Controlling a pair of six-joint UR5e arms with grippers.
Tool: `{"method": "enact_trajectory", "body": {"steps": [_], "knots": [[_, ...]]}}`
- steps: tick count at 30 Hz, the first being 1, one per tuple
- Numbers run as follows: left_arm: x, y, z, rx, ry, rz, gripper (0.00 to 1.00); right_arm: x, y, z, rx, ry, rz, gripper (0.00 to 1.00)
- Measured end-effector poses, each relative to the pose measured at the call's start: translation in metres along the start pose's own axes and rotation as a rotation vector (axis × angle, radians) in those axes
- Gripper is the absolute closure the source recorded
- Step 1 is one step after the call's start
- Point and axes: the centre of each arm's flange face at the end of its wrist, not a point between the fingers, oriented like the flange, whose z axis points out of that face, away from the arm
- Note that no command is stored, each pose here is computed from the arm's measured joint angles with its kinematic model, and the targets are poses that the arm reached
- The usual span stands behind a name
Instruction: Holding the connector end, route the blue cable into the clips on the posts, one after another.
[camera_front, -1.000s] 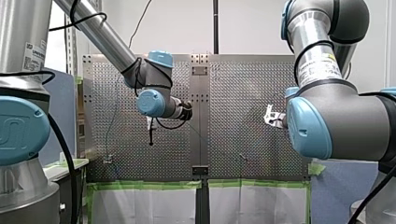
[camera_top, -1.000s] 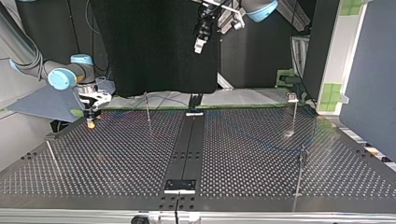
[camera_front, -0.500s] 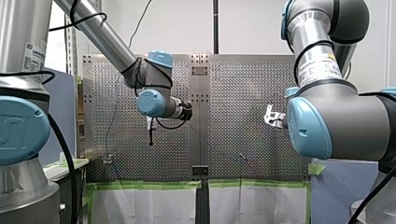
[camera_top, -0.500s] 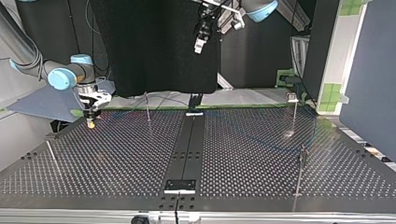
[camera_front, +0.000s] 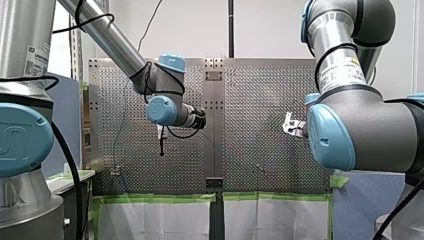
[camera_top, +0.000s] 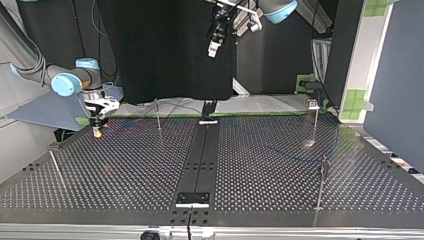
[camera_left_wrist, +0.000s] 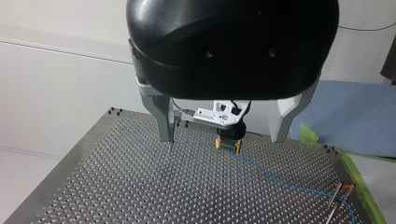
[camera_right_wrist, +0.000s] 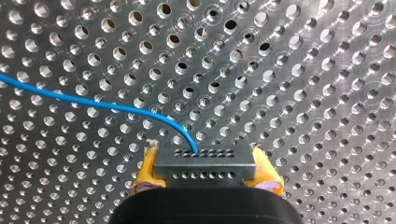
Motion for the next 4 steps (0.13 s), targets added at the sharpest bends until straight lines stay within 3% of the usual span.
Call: {"method": "enact_trajectory", "body": {"steps": [4], "knots": [[0.0, 0.0, 0.0, 0.0, 0.0, 0.0, 0.0, 0.0, 0.0, 0.0, 0.0, 0.0, 0.0, 1.0]]}}
